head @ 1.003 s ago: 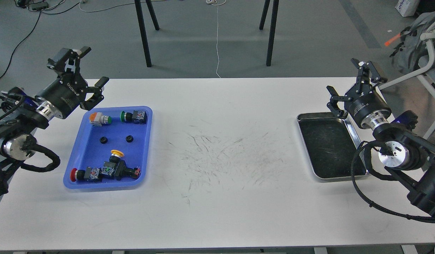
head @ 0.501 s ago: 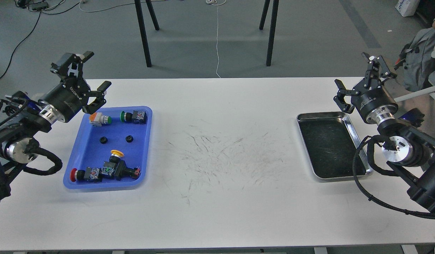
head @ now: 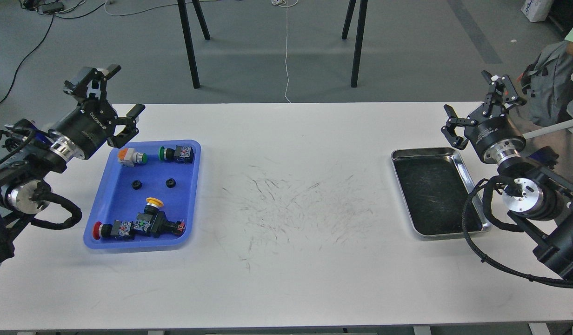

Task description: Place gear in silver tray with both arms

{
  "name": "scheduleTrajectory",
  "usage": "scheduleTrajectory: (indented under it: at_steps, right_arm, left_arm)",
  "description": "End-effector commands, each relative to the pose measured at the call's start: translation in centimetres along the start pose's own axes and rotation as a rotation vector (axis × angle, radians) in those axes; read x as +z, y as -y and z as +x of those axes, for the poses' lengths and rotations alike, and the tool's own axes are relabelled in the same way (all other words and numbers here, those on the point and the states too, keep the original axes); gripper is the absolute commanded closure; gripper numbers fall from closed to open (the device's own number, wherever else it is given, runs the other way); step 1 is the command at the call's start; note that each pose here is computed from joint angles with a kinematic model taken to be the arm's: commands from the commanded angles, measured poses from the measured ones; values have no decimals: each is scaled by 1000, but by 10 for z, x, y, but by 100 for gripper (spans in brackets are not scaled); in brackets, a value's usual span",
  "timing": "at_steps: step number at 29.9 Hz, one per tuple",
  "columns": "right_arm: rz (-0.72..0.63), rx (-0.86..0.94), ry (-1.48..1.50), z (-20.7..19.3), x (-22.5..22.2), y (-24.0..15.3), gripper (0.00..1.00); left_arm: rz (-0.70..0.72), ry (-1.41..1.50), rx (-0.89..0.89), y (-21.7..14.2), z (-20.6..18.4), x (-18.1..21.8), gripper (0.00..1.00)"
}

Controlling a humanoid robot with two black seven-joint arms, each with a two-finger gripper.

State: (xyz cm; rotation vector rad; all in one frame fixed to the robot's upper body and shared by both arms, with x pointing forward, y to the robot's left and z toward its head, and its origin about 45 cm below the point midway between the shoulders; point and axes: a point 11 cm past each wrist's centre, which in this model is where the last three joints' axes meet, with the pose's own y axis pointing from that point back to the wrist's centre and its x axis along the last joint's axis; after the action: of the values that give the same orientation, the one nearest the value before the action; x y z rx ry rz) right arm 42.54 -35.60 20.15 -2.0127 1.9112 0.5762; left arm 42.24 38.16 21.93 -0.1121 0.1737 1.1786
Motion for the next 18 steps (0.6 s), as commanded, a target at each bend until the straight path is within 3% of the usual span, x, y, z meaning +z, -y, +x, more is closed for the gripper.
scheduleTrajectory:
  at_steps: [1,15,18]
  right_arm:
    - [-3,1,-1,0,4,-1,0]
    - [-18,-1,5,-3,13,-2,0]
    - [-18,0,4,-2,12,-3,0]
  left_arm:
    - [17,14,-11,-2,-1,-2,0]
    - [30,8,24,-17,12,-3,0]
    - [-67,-61,55,-20,17,19,0]
